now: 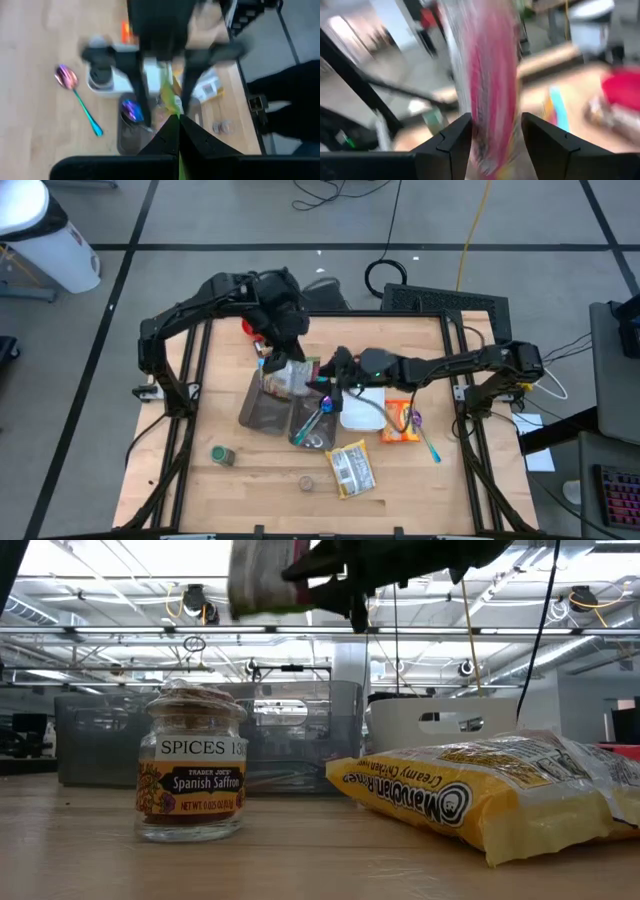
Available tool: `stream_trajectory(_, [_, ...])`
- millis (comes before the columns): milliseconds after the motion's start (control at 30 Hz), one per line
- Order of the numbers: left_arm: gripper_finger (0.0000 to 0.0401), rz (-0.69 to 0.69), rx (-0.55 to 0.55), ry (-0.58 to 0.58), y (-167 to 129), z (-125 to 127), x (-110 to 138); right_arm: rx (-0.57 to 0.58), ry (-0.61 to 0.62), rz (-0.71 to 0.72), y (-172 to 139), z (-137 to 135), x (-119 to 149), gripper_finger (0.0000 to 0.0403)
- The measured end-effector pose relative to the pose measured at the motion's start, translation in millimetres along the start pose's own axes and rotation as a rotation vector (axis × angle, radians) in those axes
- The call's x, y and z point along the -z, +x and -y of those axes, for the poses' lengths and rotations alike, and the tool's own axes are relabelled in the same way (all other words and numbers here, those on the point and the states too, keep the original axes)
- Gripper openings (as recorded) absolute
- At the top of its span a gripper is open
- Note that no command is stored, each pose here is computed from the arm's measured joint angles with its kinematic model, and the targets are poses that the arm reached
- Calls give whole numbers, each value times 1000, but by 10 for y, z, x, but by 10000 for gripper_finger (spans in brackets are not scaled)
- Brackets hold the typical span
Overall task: Pick & Place Food Item
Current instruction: Put the green pack into the left gray bin
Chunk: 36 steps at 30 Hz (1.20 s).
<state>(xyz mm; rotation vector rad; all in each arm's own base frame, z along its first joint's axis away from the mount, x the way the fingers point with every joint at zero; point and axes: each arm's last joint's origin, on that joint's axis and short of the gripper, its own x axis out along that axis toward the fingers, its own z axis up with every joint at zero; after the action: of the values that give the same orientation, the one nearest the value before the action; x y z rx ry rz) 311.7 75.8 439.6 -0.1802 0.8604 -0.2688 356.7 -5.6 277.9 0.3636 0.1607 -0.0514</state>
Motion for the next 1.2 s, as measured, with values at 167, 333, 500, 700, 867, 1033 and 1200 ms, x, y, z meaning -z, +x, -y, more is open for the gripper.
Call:
stream_trajectory(167, [1,28,4,3,-74,36,-34,-12,25,12,54,5,19,164])
stream_trajectory(333, [1,26,6,-7,-73,37,-35,-30,40,42,85,-5,32,164])
stream_trajectory(500, [1,27,5,-8,-78,42,-35,-49,42,88,80,-22,-14,164])
stream_trajectory(700, [1,31,5,-10,-78,41,-38,-106,41,163,65,-60,-95,164])
stream_trajectory(867, [1,35,4,-8,-77,40,-44,-110,41,163,65,-62,-97,164])
stream_trajectory(1033, [1,35,3,-8,-77,39,-44,-110,40,163,65,-63,-98,154])
stream_trajectory(1200, [1,35,3,-7,-76,39,-44,-111,39,163,65,-63,-99,117])
